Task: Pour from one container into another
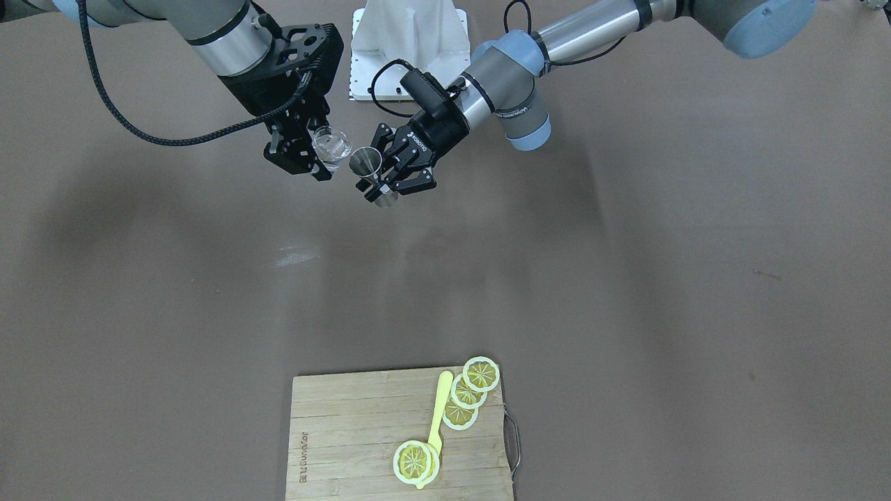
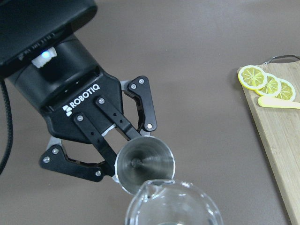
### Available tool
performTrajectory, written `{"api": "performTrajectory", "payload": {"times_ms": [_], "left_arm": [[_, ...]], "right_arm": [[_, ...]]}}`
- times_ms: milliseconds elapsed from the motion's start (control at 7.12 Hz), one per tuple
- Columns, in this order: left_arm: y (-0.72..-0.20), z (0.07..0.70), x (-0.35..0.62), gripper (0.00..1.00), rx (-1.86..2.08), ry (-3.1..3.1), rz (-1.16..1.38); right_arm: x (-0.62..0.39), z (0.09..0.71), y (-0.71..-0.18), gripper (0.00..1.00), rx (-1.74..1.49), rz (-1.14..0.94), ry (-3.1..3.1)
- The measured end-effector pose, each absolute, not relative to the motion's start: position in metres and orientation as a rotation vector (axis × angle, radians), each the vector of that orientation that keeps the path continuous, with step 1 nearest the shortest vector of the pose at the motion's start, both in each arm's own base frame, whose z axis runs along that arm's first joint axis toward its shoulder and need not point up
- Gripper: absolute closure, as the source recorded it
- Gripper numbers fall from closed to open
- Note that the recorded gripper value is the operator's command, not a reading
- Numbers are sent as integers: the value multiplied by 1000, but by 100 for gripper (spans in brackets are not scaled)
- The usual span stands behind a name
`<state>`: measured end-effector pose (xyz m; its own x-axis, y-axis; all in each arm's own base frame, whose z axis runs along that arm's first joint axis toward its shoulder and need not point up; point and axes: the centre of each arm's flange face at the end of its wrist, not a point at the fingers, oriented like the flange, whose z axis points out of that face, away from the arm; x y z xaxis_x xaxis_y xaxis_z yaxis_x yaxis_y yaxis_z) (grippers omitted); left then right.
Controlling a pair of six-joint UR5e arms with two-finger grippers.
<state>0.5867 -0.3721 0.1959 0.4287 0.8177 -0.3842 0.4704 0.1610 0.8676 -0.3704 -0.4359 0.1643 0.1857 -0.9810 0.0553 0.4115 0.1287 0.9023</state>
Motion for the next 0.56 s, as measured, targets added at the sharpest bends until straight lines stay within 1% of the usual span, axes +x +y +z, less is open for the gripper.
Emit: {"api": "performTrajectory", "payload": {"times_ms": [562], "left_arm": [[-373, 196, 587, 100, 1480, 1203, 362]], "right_arm": [[-371, 158, -437, 100, 882, -1189, -796]]}}
